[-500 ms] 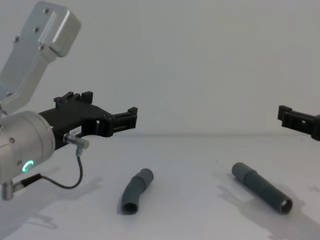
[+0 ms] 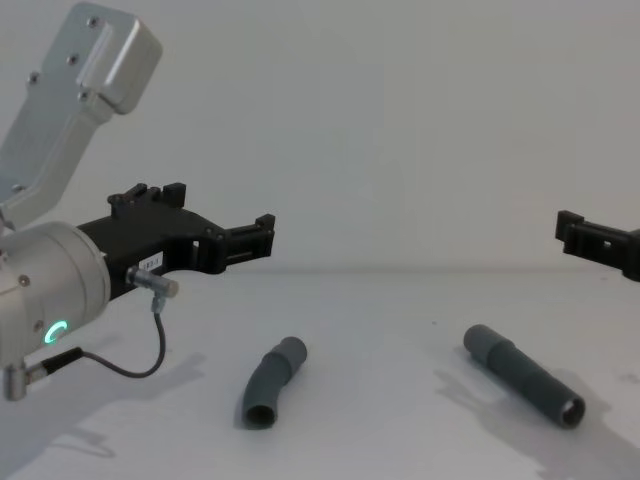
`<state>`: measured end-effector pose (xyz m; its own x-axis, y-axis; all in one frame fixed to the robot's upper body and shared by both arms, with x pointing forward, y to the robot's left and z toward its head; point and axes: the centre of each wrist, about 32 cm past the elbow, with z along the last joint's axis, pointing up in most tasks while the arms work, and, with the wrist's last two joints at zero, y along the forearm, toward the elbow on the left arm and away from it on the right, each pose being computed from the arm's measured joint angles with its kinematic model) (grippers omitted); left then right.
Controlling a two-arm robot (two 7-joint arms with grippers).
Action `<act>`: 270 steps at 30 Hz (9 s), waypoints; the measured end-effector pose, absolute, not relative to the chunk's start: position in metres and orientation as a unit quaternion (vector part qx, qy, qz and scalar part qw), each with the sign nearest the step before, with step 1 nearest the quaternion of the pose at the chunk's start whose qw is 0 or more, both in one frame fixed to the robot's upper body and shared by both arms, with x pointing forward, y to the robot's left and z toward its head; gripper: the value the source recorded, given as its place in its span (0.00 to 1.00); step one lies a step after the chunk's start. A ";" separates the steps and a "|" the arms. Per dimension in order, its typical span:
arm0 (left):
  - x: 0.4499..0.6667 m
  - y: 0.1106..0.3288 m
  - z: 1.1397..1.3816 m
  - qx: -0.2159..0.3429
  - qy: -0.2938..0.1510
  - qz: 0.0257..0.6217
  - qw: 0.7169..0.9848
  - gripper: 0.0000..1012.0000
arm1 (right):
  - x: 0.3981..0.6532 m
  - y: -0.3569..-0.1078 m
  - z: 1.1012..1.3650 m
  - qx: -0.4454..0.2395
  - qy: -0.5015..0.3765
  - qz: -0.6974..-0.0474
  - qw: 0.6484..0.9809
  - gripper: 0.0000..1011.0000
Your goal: Use both hands to pick up one end of the pipe from the table, align the ends, and insert them.
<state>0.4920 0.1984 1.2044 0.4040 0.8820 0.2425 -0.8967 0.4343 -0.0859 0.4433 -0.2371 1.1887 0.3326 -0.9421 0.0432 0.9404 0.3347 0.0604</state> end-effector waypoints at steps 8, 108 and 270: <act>0.492 0.198 1.204 0.029 -0.126 0.531 0.837 0.99 | 0.443 -0.237 1.189 0.012 -0.035 -0.577 0.816 0.99; 0.452 0.112 1.231 0.097 0.021 0.535 0.839 0.99 | 0.443 -0.237 1.189 0.012 -0.035 -0.577 0.816 0.99; 0.521 0.128 1.214 0.180 0.122 0.524 0.824 0.35 | 0.443 -0.237 1.189 0.012 -0.035 -0.577 0.816 0.99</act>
<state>0.5212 0.1284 1.2145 0.4213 0.9068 -0.0127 -0.8190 0.3865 0.4241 0.4433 -0.2371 1.1887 0.3327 -0.9421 0.0433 0.9403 0.3348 0.0604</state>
